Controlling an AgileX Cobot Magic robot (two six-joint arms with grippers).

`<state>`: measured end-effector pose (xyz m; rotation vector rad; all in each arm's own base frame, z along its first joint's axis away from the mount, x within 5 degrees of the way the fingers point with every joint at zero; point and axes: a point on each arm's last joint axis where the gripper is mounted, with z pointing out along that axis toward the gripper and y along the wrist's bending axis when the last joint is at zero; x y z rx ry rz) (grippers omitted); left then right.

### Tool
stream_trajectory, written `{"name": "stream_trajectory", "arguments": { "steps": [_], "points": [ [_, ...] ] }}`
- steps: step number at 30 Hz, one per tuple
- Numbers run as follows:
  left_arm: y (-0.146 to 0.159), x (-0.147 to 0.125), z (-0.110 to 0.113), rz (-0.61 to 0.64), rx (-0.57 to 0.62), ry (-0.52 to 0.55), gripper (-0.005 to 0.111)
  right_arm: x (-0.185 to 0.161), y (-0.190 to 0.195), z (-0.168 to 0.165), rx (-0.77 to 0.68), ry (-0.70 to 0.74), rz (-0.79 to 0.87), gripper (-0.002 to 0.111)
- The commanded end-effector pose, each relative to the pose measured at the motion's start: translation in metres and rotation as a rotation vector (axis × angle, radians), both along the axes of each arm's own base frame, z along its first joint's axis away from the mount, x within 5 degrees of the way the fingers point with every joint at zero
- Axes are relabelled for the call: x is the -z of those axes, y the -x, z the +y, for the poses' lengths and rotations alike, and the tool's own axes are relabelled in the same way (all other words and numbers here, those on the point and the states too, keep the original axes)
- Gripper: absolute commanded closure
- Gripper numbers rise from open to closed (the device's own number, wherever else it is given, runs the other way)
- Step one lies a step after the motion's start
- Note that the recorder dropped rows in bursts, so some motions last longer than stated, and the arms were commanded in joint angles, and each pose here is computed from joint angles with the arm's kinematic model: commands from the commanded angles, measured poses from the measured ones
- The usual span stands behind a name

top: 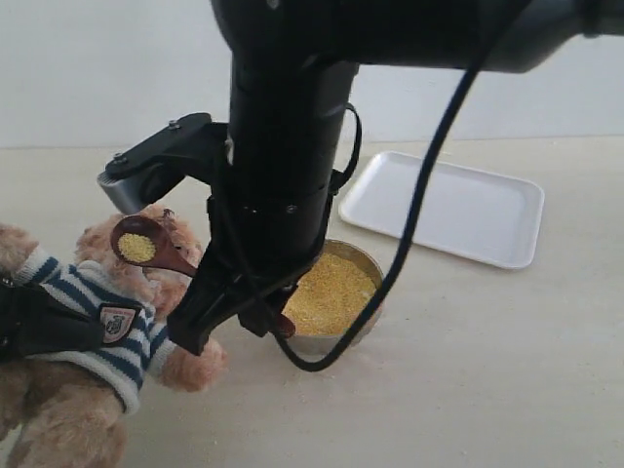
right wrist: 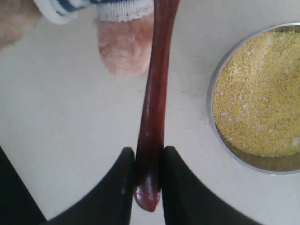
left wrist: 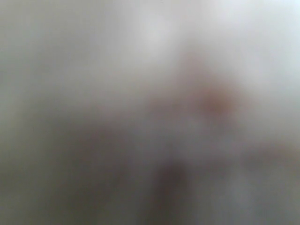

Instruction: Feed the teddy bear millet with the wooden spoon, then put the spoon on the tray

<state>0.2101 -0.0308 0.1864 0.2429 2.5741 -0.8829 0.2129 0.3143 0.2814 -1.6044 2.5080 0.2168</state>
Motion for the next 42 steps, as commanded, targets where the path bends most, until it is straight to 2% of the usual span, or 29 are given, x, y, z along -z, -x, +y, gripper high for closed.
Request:
{"name": "stream_trajectory", "arguments": {
  "steps": [1,13,32,42],
  "points": [
    [0.0,0.0,0.0,-0.003,-0.001,0.011,0.101,0.004,-0.006,0.015,-0.015,0.041,-0.08,0.099],
    [0.0,0.0,0.0,-0.003,-0.001,0.011,0.101,0.023,-0.008,0.029,-0.101,0.23,-0.307,0.099],
    [0.0,0.0,0.0,-0.003,-0.001,0.011,0.101,0.027,0.016,0.055,-0.257,0.373,-0.599,0.099],
    [0.0,0.0,0.0,-0.003,-0.001,0.011,0.101,0.057,0.024,0.048,-0.309,0.504,-0.664,0.099]
  ]
}}
